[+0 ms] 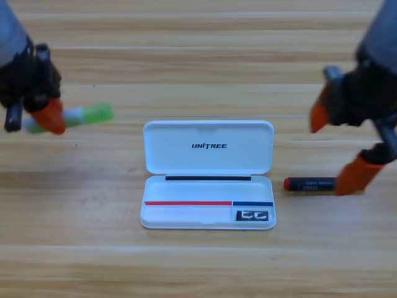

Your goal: Clean up eraser and pencils

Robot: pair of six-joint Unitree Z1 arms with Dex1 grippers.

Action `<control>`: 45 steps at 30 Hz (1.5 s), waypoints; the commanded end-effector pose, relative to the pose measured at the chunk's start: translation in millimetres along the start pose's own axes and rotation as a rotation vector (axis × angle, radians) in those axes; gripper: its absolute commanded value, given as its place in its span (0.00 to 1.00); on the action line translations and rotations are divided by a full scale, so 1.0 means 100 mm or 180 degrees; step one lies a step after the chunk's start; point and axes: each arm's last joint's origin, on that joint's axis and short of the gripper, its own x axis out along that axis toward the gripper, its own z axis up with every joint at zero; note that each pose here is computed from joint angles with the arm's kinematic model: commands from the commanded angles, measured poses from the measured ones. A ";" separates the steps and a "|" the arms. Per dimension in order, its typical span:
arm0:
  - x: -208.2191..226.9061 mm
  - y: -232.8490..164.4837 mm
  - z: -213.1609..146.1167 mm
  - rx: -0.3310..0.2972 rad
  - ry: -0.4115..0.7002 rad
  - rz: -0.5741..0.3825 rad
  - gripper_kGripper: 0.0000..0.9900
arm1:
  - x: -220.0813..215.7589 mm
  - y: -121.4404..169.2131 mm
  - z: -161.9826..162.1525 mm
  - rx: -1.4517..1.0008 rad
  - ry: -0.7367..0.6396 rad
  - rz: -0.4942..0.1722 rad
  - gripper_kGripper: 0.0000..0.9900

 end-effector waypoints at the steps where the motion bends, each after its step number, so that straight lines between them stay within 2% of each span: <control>1: -0.13 -0.16 0.43 0.0256 -0.0179 -0.0033 0.00 | 0.59 -0.53 -0.53 0.0435 0.0544 0.0250 0.95; 5: 0.06 -0.22 0.74 0.0385 -0.0164 -0.0216 0.00 | 1.03 -0.79 -0.64 0.0460 0.0662 0.0357 0.93; 8: 0.24 -0.29 0.92 0.0452 -0.0128 -0.0367 0.00 | 1.30 -0.92 -0.66 0.0443 0.0709 0.0362 0.93; 13: 0.53 -0.39 1.14 0.0544 -0.0057 -0.0573 0.00 | 1.59 -1.03 -0.67 0.0367 0.0778 0.0417 0.89; 18: 0.77 -0.46 1.31 0.0600 0.0021 -0.0687 0.00 | 1.70 -1.06 -0.67 0.0329 0.0799 0.0471 0.87; 22: 0.93 -0.52 1.38 0.0617 0.0083 -0.0779 0.00 | 1.75 -1.06 -0.68 0.0297 0.0813 0.0504 0.73; 26: 1.08 -0.58 1.42 0.0610 0.0146 -0.0830 0.00 | 1.82 -1.07 -0.68 0.0268 0.0824 0.0551 0.52; 29: 1.17 -0.61 1.42 0.0601 0.0171 -0.0847 0.00 | 1.87 -1.08 -0.68 0.0271 0.0835 0.0579 0.48; 33: 1.25 -0.63 1.41 0.0613 0.0195 -0.0846 0.00 | 1.91 -1.10 -0.68 0.0272 0.0815 0.0573 0.15; 35: 1.28 -0.64 1.41 0.0615 0.0208 -0.0843 0.00 | 1.93 -1.10 -0.68 0.0274 0.0807 0.0578 0.11; 40: 1.34 -0.65 1.40 0.0623 0.0236 -0.0845 0.00 | 1.96 -1.11 -0.68 0.0277 0.0806 0.0567 0.11; 41: 1.34 -0.65 1.40 0.0623 0.0240 -0.0847 0.00 | 1.96 -1.11 -0.68 0.0276 0.0804 0.0563 0.08; 42: 1.35 -0.65 1.40 0.0623 0.0240 -0.0847 0.00 | 1.96 -1.12 -0.68 0.0276 0.0799 0.0554 0.00; 45: 1.39 -0.66 1.39 0.0623 0.0244 -0.0850 0.00 | 1.90 -1.11 -0.67 0.0320 0.0762 0.0499 0.00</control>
